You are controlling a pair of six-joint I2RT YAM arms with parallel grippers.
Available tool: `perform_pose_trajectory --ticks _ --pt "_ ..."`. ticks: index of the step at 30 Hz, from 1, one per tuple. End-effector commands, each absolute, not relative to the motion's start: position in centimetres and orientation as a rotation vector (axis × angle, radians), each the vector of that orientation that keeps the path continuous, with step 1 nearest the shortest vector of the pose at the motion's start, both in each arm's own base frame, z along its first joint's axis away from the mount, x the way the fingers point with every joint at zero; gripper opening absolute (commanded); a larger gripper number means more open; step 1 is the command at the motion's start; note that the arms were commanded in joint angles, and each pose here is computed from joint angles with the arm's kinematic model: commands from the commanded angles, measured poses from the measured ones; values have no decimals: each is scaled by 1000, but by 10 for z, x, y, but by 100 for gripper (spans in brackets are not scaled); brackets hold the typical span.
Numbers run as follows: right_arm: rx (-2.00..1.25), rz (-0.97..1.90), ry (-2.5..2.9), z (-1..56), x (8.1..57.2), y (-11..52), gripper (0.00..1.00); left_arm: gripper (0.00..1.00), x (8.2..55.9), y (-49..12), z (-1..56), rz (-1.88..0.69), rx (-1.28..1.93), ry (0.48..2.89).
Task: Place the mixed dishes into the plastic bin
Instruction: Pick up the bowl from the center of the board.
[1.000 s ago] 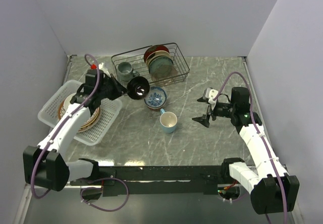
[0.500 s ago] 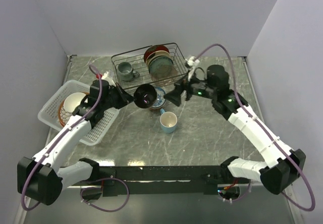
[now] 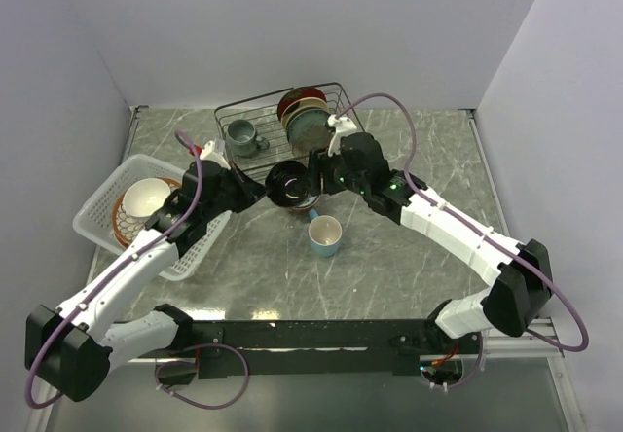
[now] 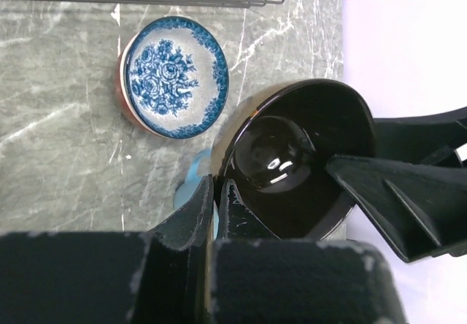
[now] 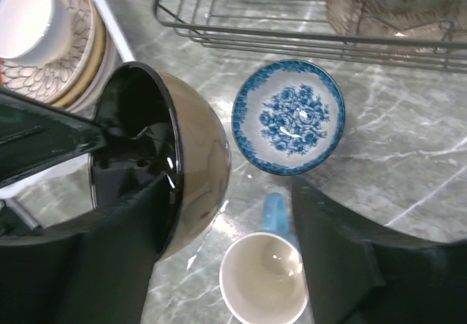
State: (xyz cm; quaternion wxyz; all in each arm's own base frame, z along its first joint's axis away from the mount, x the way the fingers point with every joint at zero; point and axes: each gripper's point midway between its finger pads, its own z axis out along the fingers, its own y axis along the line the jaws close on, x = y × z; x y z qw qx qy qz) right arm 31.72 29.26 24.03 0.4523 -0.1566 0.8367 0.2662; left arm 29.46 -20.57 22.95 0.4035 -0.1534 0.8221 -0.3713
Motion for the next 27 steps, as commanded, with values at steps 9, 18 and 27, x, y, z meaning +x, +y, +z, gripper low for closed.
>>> perform_pose_trajectory --ticks 9,18,27 --pt "-398 698 2025 253 324 311 1 1 295 -230 282 -1099 -341 1900" --pt "-391 752 1971 267 325 308 0 85 283 -228 272 -1090 -332 1942" --pt "-386 762 1972 266 324 309 0 77 288 -230 241 -829 -385 2121"
